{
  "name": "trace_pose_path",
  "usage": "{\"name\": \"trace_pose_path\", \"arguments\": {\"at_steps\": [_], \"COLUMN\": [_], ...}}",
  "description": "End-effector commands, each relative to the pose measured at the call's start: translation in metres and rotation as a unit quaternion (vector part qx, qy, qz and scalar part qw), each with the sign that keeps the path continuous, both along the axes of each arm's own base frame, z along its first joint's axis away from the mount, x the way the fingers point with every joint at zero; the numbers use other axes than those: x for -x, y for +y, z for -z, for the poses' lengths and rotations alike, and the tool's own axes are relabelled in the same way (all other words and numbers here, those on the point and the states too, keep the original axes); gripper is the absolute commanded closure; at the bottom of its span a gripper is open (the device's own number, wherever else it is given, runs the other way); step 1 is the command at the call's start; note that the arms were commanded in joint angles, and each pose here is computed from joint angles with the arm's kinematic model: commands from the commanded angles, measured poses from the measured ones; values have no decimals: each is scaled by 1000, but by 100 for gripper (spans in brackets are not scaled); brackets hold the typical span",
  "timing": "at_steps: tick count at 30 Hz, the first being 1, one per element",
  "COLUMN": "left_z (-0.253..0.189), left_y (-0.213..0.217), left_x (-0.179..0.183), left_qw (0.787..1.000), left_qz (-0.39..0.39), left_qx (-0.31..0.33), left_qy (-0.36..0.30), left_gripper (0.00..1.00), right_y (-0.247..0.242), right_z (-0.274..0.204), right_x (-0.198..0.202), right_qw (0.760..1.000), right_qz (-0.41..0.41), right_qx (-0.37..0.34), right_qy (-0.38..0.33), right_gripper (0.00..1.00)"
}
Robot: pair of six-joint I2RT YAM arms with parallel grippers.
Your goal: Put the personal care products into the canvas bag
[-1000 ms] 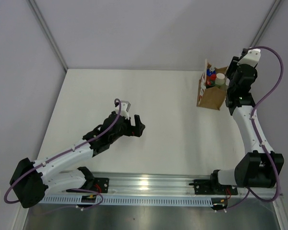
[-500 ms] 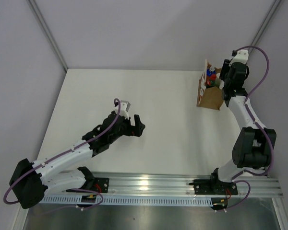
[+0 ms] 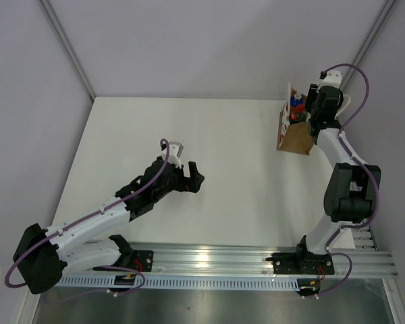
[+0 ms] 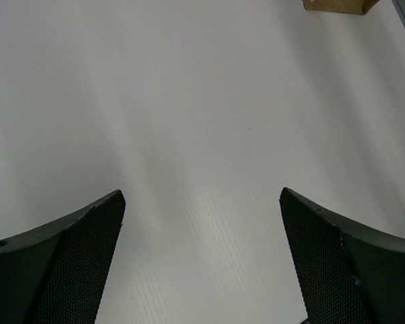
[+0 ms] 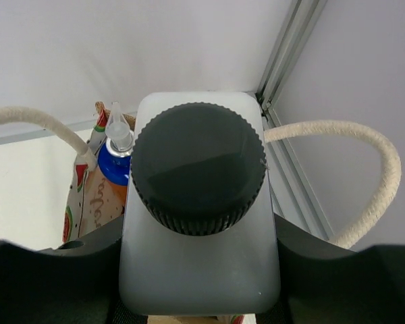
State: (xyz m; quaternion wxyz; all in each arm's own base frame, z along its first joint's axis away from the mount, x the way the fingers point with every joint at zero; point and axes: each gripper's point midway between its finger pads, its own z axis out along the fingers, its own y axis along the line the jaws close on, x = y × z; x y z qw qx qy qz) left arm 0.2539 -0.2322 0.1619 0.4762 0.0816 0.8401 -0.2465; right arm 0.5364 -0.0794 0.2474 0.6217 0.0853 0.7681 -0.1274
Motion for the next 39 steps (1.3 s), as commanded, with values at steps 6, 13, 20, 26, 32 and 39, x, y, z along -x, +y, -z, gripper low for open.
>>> {"name": "trace_pose_path", "arguments": {"at_steps": [6,13,20,26,32,39], "left_z": [-19,-19,-24,-22,-22,-21], "left_y": [-4,-6,-6,-7,-6,-7], "left_x": [-9,-7,-5,-4,-4,-5], "left_qw": [1000,1000,999,999,999,999], "left_qz": [-6,-1,1,3,4,3], "left_qx": [19,24,32,33,33,31], "left_qy": [-24,-20,-24,-22,-21,-21], "left_gripper": [1,1,1,1,1,1], "right_y": [2,-5,-9,-9,-7,-11], "right_z": [-77,-61,-36,-13,14,28], "right_x": [-2,12,16,17,15,13], "right_qw": [992,994,996,997,997,997], "right_qz": [14,35,48,44,36,42], "right_qx": [-4,-15,-18,-30,-44,-38], "right_qy": [-127,-107,-72,-61,-43,-44], "right_gripper": [100,100,100,100,92,97]}}
